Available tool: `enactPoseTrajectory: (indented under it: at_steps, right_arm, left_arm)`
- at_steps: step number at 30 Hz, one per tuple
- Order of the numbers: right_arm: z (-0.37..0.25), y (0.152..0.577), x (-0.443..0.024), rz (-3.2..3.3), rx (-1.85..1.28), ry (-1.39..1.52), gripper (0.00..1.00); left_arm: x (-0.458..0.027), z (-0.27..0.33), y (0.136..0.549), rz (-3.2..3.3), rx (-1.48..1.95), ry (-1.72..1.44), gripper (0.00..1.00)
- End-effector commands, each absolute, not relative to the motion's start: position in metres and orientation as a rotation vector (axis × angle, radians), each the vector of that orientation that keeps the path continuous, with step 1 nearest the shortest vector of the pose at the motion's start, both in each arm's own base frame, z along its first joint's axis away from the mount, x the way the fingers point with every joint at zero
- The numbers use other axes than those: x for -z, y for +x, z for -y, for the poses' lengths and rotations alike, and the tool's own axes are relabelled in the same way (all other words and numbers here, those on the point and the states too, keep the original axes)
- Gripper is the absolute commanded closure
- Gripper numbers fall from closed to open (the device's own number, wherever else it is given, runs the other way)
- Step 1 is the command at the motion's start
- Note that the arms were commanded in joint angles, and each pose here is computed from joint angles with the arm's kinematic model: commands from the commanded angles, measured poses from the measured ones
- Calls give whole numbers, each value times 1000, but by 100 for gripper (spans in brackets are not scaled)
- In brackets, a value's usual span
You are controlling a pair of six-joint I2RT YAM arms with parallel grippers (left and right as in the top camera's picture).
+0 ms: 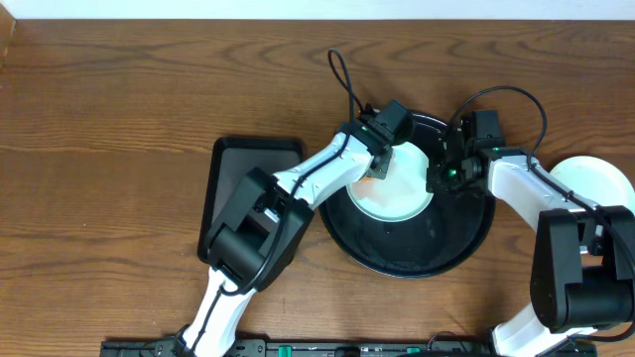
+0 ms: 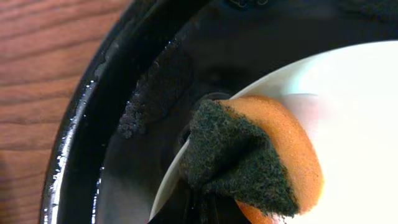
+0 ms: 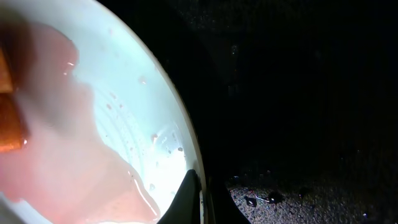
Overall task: Clean dirty plates on tray and stack at the side
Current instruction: 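Scrub the mint-green plate with the sponge while right gripper holds rim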
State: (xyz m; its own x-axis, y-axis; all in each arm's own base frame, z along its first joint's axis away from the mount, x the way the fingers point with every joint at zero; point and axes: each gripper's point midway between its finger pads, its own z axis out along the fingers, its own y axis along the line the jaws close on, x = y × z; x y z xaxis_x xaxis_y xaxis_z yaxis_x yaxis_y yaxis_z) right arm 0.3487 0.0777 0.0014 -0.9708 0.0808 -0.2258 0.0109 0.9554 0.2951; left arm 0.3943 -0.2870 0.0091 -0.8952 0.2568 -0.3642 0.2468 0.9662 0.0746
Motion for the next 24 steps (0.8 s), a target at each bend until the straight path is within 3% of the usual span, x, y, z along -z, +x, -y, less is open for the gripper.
enactPoseTrajectory:
  at_steps: [1, 5, 10, 18, 24]
  right_arm:
    - [-75, 325, 24, -2974, -391, 57, 99]
    - [-75, 323, 24, -2981, -390, 58, 99]
    - [-75, 323, 24, -2981, -392, 91, 99]
    - [-75, 323, 24, -2982, -393, 92, 99]
    - [-75, 324, 24, -2980, -393, 91, 99]
  left_arm:
    - [8, 206, 416, -2665, -520, 335, 93]
    - [-17, 217, 415, -2678, -426, 329, 93]
    - [-33, 257, 387, -2821, -19, 269, 93]
    - [-5, 278, 325, -3115, 268, -59, 93]
    - [0, 303, 318, -3091, 368, -30, 92]
